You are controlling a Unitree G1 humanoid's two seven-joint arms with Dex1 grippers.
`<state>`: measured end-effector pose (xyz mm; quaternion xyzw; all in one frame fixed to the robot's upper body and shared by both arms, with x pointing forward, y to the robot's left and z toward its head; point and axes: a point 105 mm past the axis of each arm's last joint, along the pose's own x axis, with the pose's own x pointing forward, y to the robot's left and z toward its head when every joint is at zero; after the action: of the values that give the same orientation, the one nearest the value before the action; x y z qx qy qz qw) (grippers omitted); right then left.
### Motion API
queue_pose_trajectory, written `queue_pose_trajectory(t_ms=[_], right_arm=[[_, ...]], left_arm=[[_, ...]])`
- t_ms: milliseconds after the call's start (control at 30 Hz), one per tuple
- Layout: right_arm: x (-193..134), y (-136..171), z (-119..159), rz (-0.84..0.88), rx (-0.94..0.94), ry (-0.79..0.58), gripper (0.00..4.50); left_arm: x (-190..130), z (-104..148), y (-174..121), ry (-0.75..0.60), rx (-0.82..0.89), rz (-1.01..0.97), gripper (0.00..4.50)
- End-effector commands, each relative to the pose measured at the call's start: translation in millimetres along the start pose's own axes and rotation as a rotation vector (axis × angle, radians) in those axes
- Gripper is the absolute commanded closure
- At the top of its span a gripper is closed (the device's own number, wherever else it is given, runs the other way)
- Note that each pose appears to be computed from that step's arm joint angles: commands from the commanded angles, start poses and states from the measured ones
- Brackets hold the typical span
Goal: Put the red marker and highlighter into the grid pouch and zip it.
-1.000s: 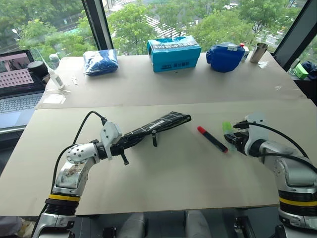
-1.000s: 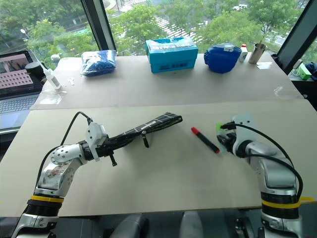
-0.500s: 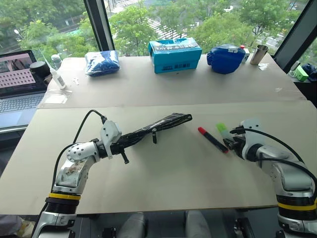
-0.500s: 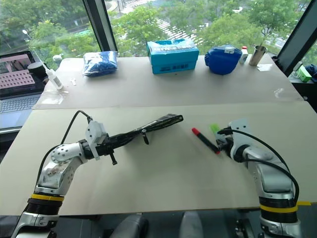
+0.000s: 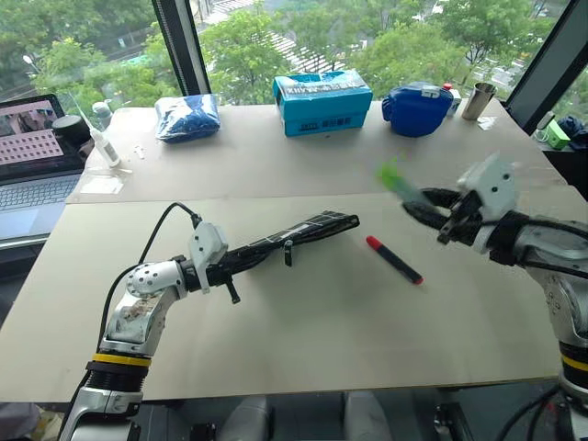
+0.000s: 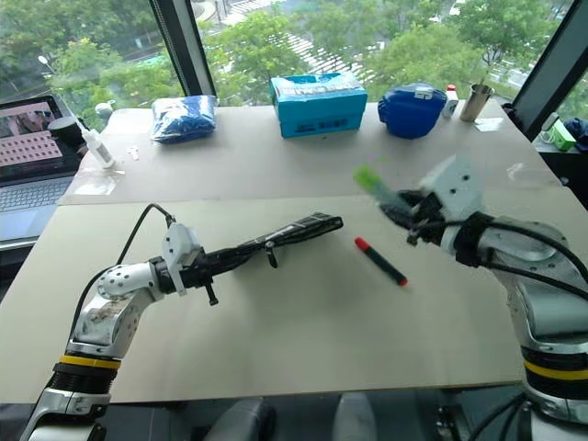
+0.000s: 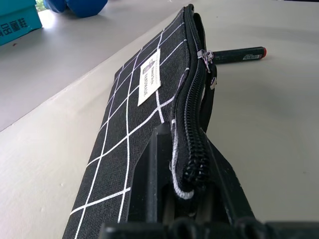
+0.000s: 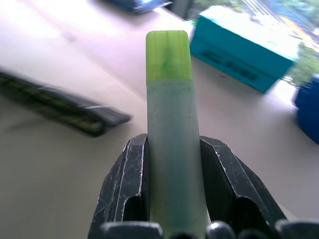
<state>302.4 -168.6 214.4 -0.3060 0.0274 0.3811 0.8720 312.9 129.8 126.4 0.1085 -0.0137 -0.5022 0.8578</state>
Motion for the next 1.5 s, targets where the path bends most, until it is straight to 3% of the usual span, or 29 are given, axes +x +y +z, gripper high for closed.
queue_pose_trajectory(t_ms=[33, 433, 1300, 1500], right_arm=[[2.4, 20.1, -0.1, 0.125, -0.179, 0.074, 3.45], [23.5, 12.7, -5.9, 0.112, -0.335, 0.147, 3.45], [45.1, 22.6, -9.4, 0.182, -0.373, 0.179, 3.45], [69.8, 50.5, -2.2, 0.290, -0.581, 0.153, 3.45]], left_arm=[[-0.1, 4.1, -3.6, -0.006, 0.020, -0.014, 4.50], [2.0, 4.7, -8.0, -0.002, 0.031, -0.030, 4.50], [2.0, 6.7, -9.0, -0.009, 0.046, -0.017, 4.50], [3.5, 4.8, -10.6, 0.001, 0.048, -0.038, 4.50]])
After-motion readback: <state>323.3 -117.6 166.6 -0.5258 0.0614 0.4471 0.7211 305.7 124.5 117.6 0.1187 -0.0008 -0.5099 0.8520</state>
